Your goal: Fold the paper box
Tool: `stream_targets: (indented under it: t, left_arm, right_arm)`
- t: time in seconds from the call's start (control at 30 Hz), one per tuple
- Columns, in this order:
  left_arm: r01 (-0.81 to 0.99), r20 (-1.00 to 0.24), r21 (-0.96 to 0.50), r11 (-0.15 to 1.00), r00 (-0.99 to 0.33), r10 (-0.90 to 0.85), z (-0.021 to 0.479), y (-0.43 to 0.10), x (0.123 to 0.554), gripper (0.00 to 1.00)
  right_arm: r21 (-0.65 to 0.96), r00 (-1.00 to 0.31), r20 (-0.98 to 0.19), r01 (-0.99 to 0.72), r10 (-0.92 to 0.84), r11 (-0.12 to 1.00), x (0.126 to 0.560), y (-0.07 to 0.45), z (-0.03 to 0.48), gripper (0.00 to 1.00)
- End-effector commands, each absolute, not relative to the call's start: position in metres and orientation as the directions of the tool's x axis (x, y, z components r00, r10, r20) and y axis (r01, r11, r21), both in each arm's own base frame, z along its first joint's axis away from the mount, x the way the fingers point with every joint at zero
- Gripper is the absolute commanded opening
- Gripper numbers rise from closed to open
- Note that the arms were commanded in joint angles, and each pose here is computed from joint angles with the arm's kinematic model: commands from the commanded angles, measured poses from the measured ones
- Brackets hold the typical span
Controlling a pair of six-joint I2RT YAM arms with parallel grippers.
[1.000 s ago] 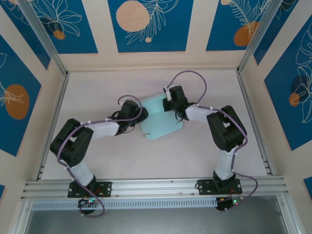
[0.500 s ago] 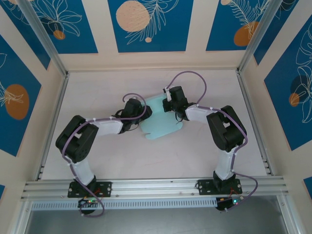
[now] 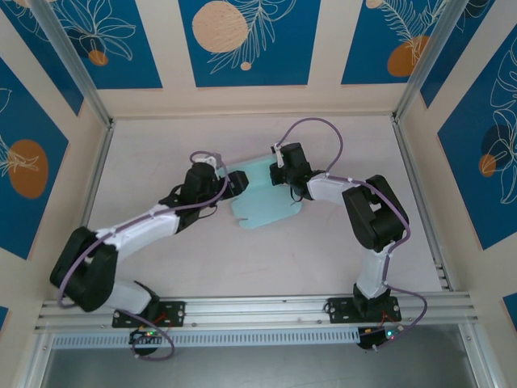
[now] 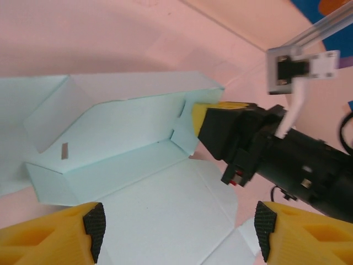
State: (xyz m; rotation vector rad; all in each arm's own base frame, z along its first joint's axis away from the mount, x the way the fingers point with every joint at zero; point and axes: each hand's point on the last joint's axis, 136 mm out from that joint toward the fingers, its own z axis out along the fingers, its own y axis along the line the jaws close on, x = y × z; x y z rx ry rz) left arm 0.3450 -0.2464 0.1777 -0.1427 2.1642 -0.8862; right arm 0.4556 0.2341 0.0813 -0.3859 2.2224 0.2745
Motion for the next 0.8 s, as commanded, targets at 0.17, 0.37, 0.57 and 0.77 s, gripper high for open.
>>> stream_targets:
  t: [0.17,0.37,0.57,0.77]
  left_arm:
    - [-0.042,-0.661,-0.551,0.834,-0.587,-0.466,0.148,-0.137,0.357,0.71]
    - [-0.139,-0.602,-0.568,0.811,-0.602,-0.525,0.109,-0.103,0.378,0.61]
    - [-0.086,-0.583,-0.555,0.827,-0.669,-0.461,0.081,-0.117,0.403,0.54]
    - [-0.039,-0.556,-0.605,0.795,-0.694,-0.457,0.070,-0.134,0.417,0.48]
  right_arm:
    - [0.098,-0.577,-0.803,-0.376,-0.150,0.921,0.457,0.244,0.100,0.00]
    - [0.103,-0.577,-0.803,-0.383,-0.151,0.918,0.456,0.245,0.102,0.00]
    - [0.113,-0.585,-0.798,-0.384,-0.146,0.916,0.456,0.246,0.102,0.00]
    - [0.117,-0.586,-0.798,-0.383,-0.143,0.916,0.457,0.246,0.103,0.00]
